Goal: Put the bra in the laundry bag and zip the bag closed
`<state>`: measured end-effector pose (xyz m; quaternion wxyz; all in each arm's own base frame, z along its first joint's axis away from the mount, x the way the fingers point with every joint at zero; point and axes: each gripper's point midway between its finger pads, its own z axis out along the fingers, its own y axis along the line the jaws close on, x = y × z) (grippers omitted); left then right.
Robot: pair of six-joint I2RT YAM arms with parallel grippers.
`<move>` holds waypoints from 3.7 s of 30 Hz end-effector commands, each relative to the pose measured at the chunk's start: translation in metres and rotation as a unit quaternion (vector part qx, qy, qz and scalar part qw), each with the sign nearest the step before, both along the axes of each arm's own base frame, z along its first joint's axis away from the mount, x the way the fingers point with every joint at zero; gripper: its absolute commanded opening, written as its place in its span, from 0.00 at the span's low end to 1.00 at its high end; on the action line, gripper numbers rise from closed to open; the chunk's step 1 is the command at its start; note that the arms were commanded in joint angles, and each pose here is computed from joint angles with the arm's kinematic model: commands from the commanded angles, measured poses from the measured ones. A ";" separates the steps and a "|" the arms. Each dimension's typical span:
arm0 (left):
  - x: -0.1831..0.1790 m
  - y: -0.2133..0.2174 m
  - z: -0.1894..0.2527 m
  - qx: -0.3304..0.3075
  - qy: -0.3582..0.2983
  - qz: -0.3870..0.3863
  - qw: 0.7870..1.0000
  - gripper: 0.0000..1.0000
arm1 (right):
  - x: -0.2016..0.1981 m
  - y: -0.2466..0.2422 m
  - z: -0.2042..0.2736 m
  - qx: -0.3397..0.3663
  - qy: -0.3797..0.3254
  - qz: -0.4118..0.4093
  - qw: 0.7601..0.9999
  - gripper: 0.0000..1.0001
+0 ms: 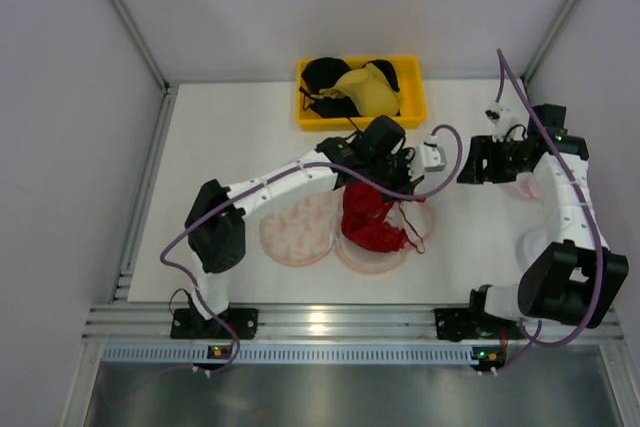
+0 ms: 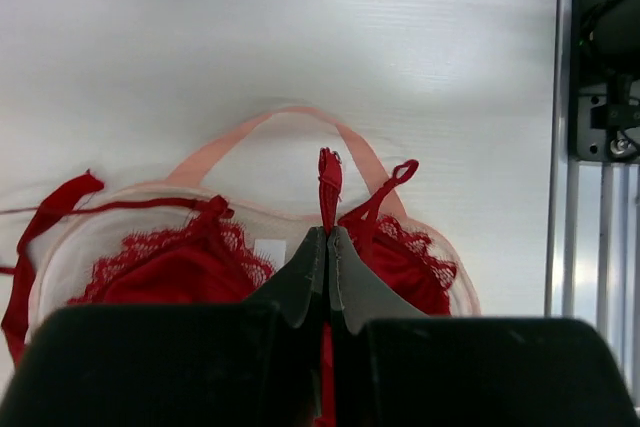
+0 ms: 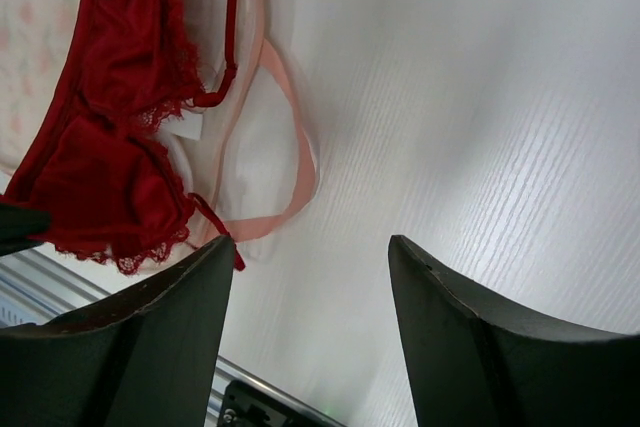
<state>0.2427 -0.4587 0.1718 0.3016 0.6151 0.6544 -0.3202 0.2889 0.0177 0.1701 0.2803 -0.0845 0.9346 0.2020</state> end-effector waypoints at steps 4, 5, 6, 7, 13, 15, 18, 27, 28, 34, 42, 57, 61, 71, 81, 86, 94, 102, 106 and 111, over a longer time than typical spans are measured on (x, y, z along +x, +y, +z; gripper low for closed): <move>0.049 0.055 0.027 -0.033 0.033 0.161 0.986 0.00 | -0.001 0.001 0.009 0.007 -0.028 0.016 0.999 0.63; 0.057 0.061 0.027 -0.038 0.031 0.182 0.982 0.00 | -0.001 0.002 0.008 0.008 -0.026 0.017 0.999 0.63; 0.062 0.077 0.009 -0.023 0.042 0.202 0.978 0.00 | -0.002 0.003 0.007 0.010 -0.023 0.018 1.000 0.63; 0.063 0.084 0.012 -0.029 0.045 0.216 0.975 0.00 | -0.003 0.004 0.006 0.012 -0.023 0.022 0.999 0.63; 0.063 0.120 -0.035 0.005 0.068 0.287 0.955 0.00 | -0.007 0.009 0.006 0.019 -0.018 0.038 0.999 0.62; 0.061 0.121 -0.050 0.018 0.079 0.289 0.954 0.00 | -0.007 0.011 0.006 0.021 -0.018 0.042 0.999 0.62; 0.059 0.113 -0.062 0.019 0.114 0.295 0.948 0.14 | -0.006 0.020 0.005 0.028 -0.015 0.056 0.998 0.61; 0.131 0.114 0.016 -0.088 0.116 0.336 0.931 0.48 | 0.028 0.030 0.014 0.035 -0.034 0.049 0.998 0.56; 0.140 0.115 0.023 -0.099 0.120 0.335 0.929 0.49 | 0.032 0.029 0.014 0.036 -0.036 0.046 0.998 0.56; 0.191 0.121 0.028 -0.130 0.145 0.346 0.918 0.50 | 0.081 0.040 0.016 0.047 -0.063 0.038 0.996 0.53; 0.201 0.141 0.036 -0.145 0.155 0.347 0.914 0.57 | 0.152 0.108 -0.017 0.025 -0.073 0.108 0.991 0.49; 0.198 0.181 0.038 -0.143 0.143 0.371 0.906 0.57 | 0.146 0.118 -0.092 -0.024 -0.017 0.201 0.979 0.36; 0.202 0.184 0.031 -0.142 0.159 0.378 0.901 0.57 | 0.136 0.124 -0.103 -0.017 -0.001 0.213 0.977 0.36; 0.208 0.191 0.028 -0.144 0.166 0.386 0.896 0.57 | 0.129 0.134 -0.139 -0.023 0.042 0.232 0.971 0.36; 0.211 0.200 0.028 -0.144 0.162 0.395 0.893 0.57 | 0.171 0.135 -0.114 -0.050 -0.008 0.226 0.973 0.00; 0.212 0.202 0.030 -0.143 0.154 0.396 0.894 0.57 | 0.202 0.135 -0.048 -0.066 -0.109 0.211 0.969 0.00; 0.209 0.206 0.031 -0.140 0.146 0.401 0.894 0.59 | 0.210 0.149 0.050 -0.033 -0.224 0.206 0.952 0.00; 0.207 0.226 0.026 -0.139 0.163 0.438 0.873 0.67 | 0.106 0.177 0.064 -0.004 -0.201 0.300 0.933 0.00; 0.201 0.236 0.021 -0.136 0.169 0.445 0.869 0.67 | 0.051 0.186 0.062 -0.009 -0.202 0.344 0.917 0.00; 0.187 0.243 0.016 -0.128 0.168 0.445 0.870 0.67 | 0.001 0.206 0.034 -0.006 -0.168 0.391 0.905 0.00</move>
